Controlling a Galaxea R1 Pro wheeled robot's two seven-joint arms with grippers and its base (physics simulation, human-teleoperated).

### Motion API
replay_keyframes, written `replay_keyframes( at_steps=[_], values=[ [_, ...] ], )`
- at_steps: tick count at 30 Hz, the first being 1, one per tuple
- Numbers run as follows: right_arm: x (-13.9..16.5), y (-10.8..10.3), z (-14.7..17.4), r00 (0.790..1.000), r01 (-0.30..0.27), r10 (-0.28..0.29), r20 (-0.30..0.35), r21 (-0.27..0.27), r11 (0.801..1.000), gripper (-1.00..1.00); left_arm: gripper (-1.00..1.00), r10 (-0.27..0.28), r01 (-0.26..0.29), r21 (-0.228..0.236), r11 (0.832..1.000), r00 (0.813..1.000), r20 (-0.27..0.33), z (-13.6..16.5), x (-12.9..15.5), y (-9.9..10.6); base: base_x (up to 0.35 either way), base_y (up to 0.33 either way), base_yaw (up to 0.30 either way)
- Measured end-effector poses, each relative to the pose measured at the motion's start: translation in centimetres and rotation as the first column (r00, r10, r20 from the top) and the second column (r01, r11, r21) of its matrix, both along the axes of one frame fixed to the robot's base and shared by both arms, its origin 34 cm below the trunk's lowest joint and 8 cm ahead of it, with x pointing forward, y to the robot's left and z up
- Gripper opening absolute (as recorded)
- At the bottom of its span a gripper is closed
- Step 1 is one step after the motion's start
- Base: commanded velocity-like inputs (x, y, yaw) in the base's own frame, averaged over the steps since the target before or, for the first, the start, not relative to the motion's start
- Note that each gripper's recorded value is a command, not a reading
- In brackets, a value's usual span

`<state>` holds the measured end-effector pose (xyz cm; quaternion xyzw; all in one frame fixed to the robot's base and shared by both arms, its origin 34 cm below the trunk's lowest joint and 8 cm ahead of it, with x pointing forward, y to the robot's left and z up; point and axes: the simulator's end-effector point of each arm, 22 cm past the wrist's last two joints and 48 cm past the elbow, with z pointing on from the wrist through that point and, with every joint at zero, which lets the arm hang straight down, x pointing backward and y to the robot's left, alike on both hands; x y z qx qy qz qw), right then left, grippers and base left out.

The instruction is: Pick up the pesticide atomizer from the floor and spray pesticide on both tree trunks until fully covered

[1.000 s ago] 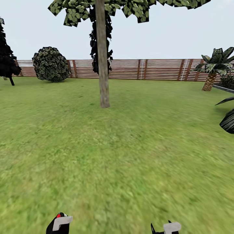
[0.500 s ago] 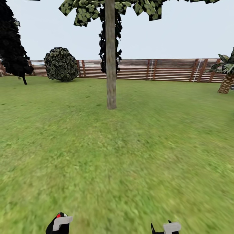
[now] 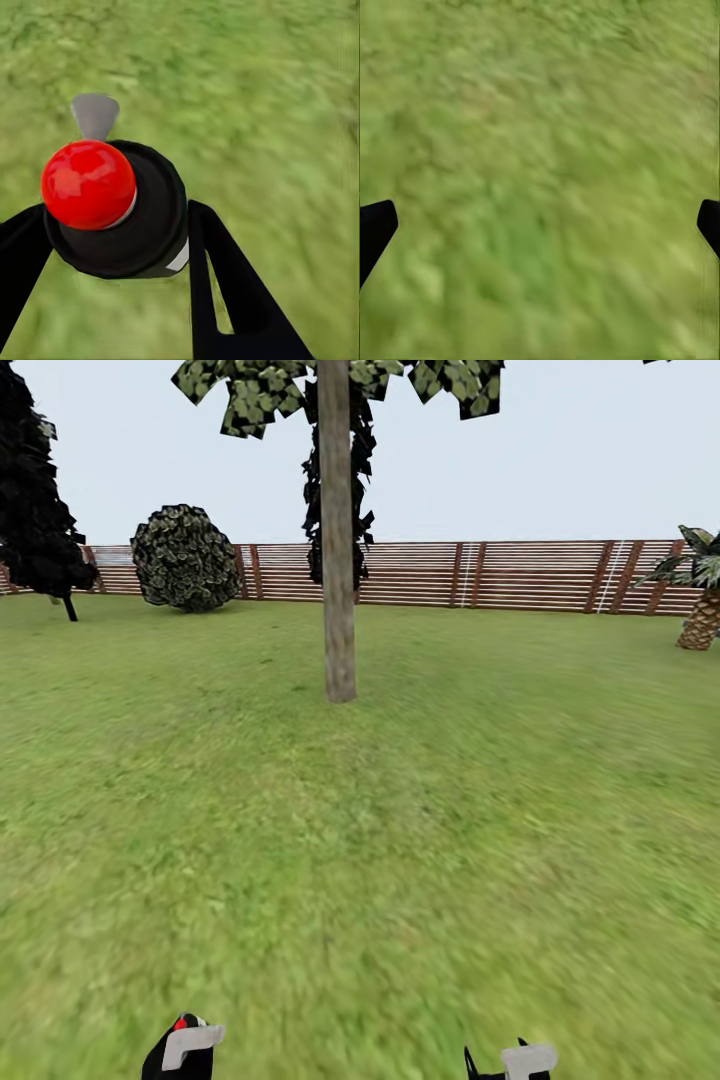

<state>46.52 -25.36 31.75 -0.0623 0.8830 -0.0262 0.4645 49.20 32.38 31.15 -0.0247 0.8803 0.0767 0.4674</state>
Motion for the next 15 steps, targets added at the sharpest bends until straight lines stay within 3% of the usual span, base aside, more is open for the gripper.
replay_keyframes(
  at_steps=[15],
  values=[
    [0.06,0.08,0.06,1.0,0.002,-0.002,0.002,0.003,1.0,1.0,-1.0,0.0,0.0,-0.002,1.0,1.0,-0.013,-0.47,-0.97,-0.16,0.339,-0.072,0.0]
  ],
)
